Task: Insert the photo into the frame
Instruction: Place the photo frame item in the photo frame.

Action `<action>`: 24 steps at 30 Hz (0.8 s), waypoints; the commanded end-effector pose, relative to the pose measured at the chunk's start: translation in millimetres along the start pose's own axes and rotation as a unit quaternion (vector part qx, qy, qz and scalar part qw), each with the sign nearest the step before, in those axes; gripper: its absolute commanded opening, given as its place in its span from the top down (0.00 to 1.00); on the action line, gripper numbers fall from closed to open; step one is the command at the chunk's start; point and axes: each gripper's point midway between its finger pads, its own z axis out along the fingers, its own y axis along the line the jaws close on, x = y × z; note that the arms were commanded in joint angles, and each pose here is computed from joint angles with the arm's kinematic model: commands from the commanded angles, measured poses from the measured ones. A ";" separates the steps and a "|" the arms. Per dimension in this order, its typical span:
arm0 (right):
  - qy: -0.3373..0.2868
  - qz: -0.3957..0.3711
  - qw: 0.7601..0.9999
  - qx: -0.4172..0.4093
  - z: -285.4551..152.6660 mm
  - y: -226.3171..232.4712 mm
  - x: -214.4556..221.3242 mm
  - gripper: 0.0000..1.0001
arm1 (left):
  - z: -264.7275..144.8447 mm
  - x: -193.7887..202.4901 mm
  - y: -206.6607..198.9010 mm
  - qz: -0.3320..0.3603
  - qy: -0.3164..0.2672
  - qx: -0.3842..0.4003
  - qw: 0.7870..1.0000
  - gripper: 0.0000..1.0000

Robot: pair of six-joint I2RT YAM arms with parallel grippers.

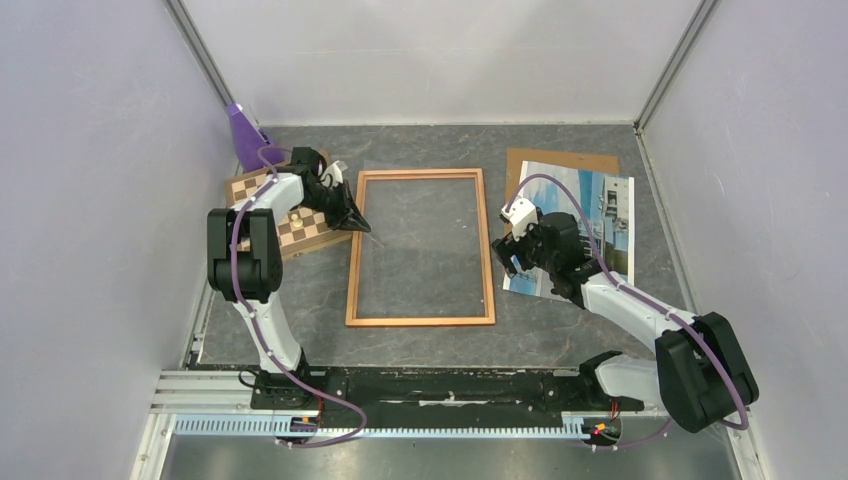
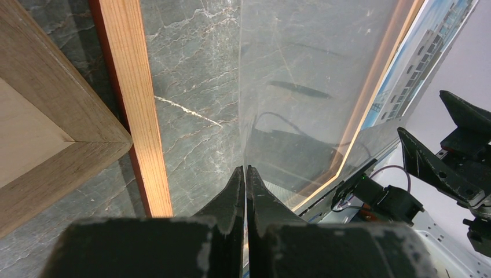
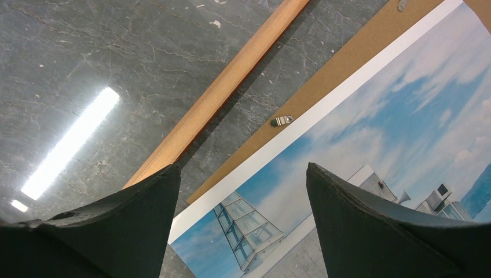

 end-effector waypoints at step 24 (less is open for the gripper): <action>-0.033 -0.008 0.999 0.020 -3.5 -10.3 -26.6 0.17 | -4.5 3.4 0.9 0.041 0.001 0.007 0.999 0.98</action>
